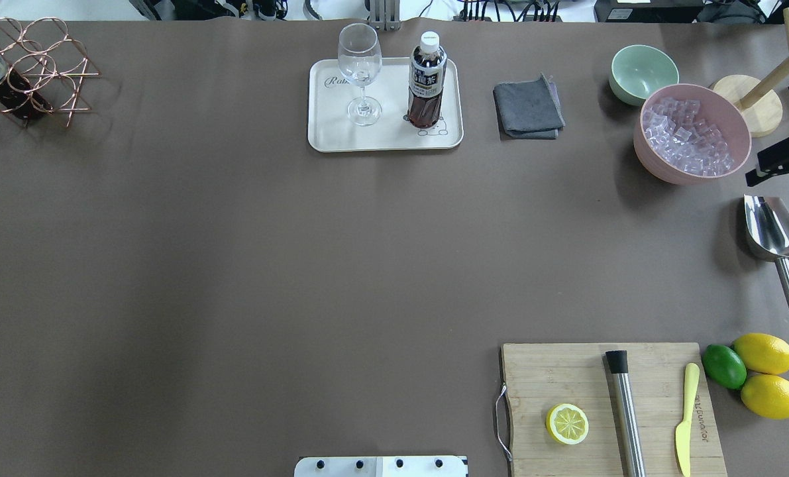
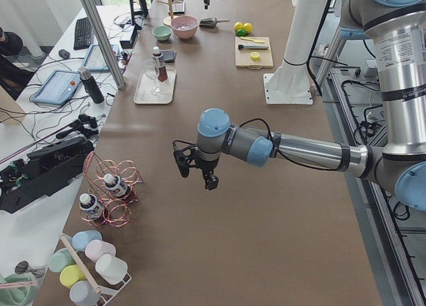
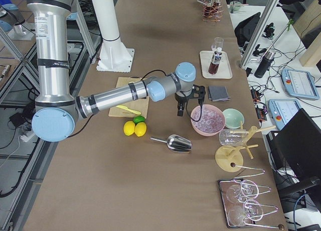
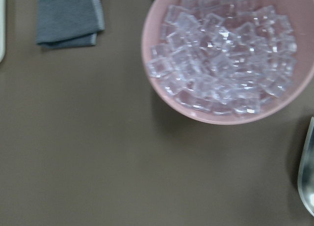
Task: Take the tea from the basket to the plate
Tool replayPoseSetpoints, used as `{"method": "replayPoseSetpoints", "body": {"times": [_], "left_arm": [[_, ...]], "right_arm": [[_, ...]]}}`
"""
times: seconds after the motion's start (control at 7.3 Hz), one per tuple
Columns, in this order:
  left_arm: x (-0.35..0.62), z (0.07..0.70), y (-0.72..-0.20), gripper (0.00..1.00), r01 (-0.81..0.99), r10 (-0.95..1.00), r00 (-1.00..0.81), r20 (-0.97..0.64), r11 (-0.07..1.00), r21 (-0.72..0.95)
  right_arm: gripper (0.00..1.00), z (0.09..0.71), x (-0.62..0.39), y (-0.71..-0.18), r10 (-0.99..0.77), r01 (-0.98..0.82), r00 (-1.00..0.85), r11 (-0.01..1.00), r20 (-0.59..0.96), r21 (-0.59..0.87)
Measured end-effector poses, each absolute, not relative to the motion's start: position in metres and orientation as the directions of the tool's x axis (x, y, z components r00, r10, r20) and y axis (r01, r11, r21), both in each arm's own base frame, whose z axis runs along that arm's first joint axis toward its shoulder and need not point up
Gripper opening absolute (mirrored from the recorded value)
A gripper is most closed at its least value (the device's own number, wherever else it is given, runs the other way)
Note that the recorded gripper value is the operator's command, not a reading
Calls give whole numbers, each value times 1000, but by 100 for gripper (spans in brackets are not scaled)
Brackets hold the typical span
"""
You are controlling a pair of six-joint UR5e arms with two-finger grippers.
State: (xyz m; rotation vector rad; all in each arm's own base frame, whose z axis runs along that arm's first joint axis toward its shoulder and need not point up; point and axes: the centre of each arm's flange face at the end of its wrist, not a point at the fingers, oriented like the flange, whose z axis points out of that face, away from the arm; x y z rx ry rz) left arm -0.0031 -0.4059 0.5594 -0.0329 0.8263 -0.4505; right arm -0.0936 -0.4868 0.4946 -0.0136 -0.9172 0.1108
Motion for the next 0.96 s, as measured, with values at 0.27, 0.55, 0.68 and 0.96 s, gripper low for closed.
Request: {"method": "replayPoseSetpoints", "body": {"times": [0.27, 0.55, 0.68, 0.96], "left_arm": [[-15, 606, -369, 97, 135, -112, 697, -708, 991, -24], [-23, 637, -350, 97, 18, 5, 713, -701, 999, 26], [-21, 643, -347, 98, -3, 8, 688, -726, 1000, 9], [-25, 647, -344, 98, 6, -40, 644, -764, 999, -47]], "right_arm": [[100, 572, -50, -475, 99, -68, 696, 995, 711, -72], [100, 626, -1, -438, 53, -29, 749, 998, 661, -47], [100, 645, 22, -418, 58, -32, 758, 998, 649, -51], [100, 672, 50, -382, 107, -63, 759, 994, 642, -91]]}}
